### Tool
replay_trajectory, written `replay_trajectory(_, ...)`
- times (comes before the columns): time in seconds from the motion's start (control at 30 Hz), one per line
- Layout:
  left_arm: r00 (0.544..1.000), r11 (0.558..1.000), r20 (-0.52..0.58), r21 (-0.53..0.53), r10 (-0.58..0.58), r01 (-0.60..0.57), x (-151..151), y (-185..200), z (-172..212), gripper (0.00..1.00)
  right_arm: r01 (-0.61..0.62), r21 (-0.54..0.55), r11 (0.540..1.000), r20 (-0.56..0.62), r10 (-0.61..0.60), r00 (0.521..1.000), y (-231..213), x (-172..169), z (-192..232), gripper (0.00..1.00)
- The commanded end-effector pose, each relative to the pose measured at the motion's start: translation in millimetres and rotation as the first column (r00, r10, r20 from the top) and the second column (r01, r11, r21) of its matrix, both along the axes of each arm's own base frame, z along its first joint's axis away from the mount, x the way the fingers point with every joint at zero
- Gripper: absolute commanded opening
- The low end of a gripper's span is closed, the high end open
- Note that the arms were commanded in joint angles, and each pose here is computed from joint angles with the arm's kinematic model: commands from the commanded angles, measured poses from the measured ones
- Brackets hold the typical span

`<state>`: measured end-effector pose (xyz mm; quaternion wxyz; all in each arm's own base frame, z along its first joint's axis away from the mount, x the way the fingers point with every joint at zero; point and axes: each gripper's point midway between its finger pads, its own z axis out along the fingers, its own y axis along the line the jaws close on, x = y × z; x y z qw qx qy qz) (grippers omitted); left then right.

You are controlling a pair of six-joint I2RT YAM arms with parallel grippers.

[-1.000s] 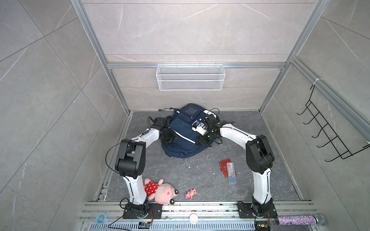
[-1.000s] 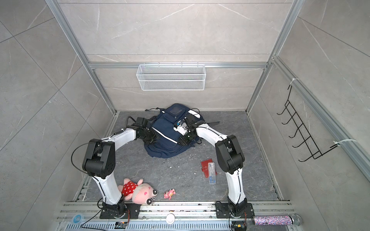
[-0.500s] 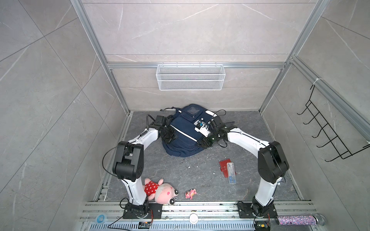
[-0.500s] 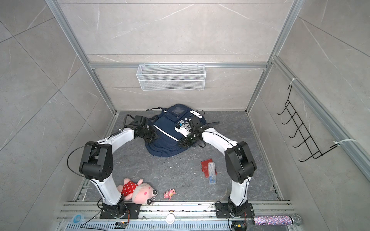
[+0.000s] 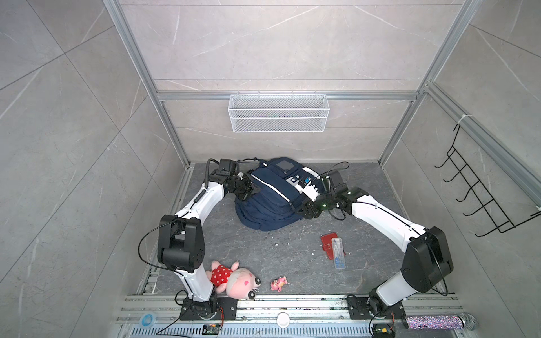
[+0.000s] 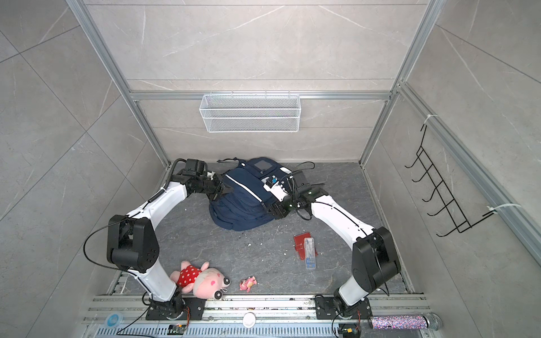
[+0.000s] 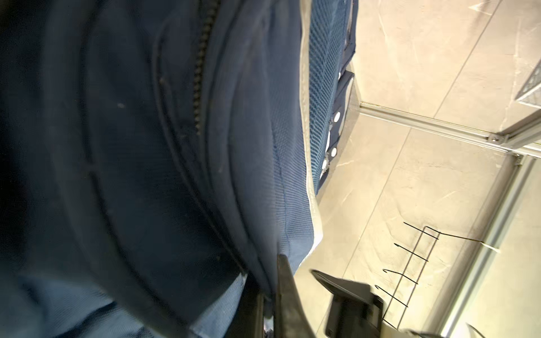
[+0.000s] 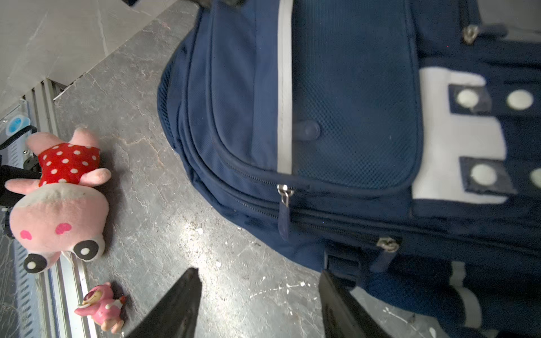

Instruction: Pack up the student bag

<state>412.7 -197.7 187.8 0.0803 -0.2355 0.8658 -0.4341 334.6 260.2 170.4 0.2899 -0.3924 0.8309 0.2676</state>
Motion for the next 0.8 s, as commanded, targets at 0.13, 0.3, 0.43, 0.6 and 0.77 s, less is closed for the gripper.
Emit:
replay_trajectory(0.13,0.974,0.984,0.212,-0.137,-0.085,0.116,-7.1,-19.2,90.5,0.0,0.017,0.083,0.996,-0.051,-0.013,0.999,7.2,9.3,-6.5,0.65)
replay_trajectory(0.3,0.972,0.984,0.22,-0.134,-0.085,0.117,-6.7,-23.2,91.1,0.0,0.001,0.088,0.996,-0.084,0.007,0.996,16.9,20.5,-21.9,0.63)
replay_trajectory(0.43,0.973,0.983,0.214,-0.138,-0.089,0.121,-8.9,-27.0,89.3,0.0,0.006,0.087,0.996,-0.09,0.002,0.996,22.7,33.1,-27.4,0.61)
replay_trajectory(0.6,0.972,0.983,0.218,-0.14,-0.086,0.119,-10.6,-28.2,88.4,0.0,0.017,0.092,0.996,-0.097,-0.008,0.995,27.1,41.6,-30.9,0.47)
replay_trajectory(0.77,0.974,0.983,0.21,-0.14,-0.086,0.117,-11.5,-28.3,83.7,0.0,0.01,0.08,0.997,-0.117,0.0,0.993,27.4,39.8,-39.0,0.32)
